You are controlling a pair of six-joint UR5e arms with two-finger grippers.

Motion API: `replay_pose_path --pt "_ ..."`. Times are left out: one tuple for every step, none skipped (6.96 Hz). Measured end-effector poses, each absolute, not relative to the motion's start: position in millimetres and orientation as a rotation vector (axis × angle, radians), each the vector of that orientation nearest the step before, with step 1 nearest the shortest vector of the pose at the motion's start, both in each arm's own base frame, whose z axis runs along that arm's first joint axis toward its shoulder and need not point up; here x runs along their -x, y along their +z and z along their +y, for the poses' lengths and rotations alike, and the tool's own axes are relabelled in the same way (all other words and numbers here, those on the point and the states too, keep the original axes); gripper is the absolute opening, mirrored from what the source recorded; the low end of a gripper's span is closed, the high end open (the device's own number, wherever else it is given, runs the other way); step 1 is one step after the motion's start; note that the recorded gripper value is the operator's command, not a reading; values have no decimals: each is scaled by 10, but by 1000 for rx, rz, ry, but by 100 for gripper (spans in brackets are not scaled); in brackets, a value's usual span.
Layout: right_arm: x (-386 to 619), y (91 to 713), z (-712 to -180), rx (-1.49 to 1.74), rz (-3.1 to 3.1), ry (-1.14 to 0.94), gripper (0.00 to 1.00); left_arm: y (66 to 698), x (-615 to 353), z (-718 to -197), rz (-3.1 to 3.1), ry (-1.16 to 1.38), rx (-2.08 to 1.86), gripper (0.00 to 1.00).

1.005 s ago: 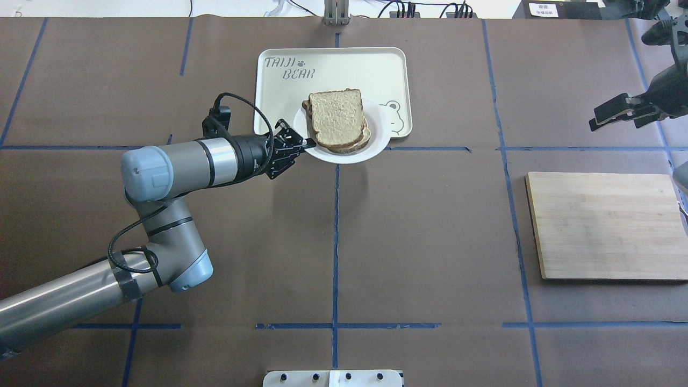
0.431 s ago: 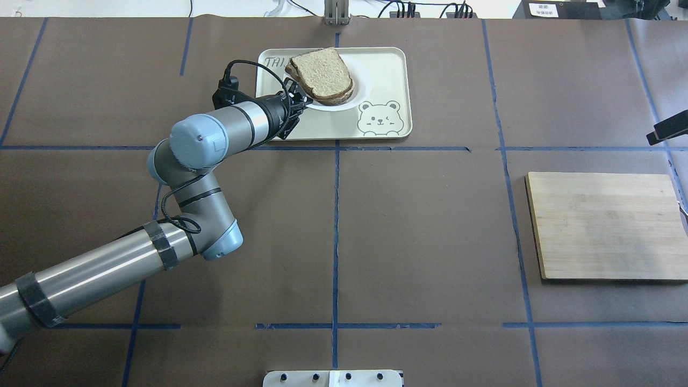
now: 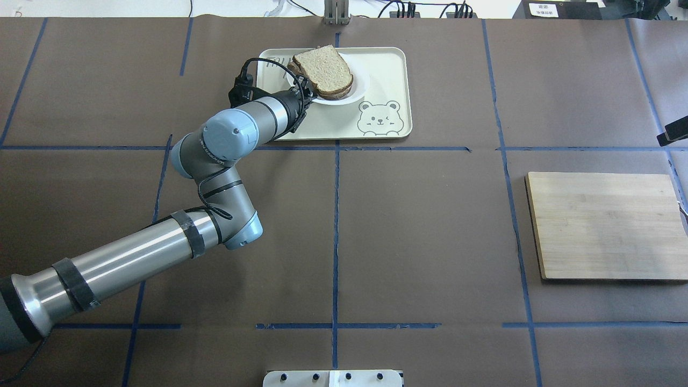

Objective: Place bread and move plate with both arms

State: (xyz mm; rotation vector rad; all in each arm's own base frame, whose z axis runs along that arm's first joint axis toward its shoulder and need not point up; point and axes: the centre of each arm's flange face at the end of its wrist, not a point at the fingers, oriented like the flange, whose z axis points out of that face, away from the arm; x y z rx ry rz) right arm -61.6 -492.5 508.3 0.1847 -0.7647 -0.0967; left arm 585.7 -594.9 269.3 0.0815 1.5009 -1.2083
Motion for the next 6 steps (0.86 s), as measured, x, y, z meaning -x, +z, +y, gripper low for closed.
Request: replay_pose_path --pt "602 5107 -4932 -185 -761 -94 100 2694 -5898 -5961 1491 -1206 -85 99" --pt "597 5147 -4942 -182 -755 -94 100 2706 -5914 -5962 1477 -1188 -98 100" --pt "595 5169 -4948 -182 -753 -97 100 2694 -5915 -5964 1431 -1134 -125 100" --pt "595 5174 -4950 -183 -753 -99 100 2605 -5832 -5966 1351 -1067 -142 100" --pt "595 5176 -4953 -185 -752 -99 100 2486 -5594 -5931 1263 -1002 -142 100" --pt "592 5183 -4955 -185 -748 -98 100 2392 -5248 -5835 1186 -934 -143 100"
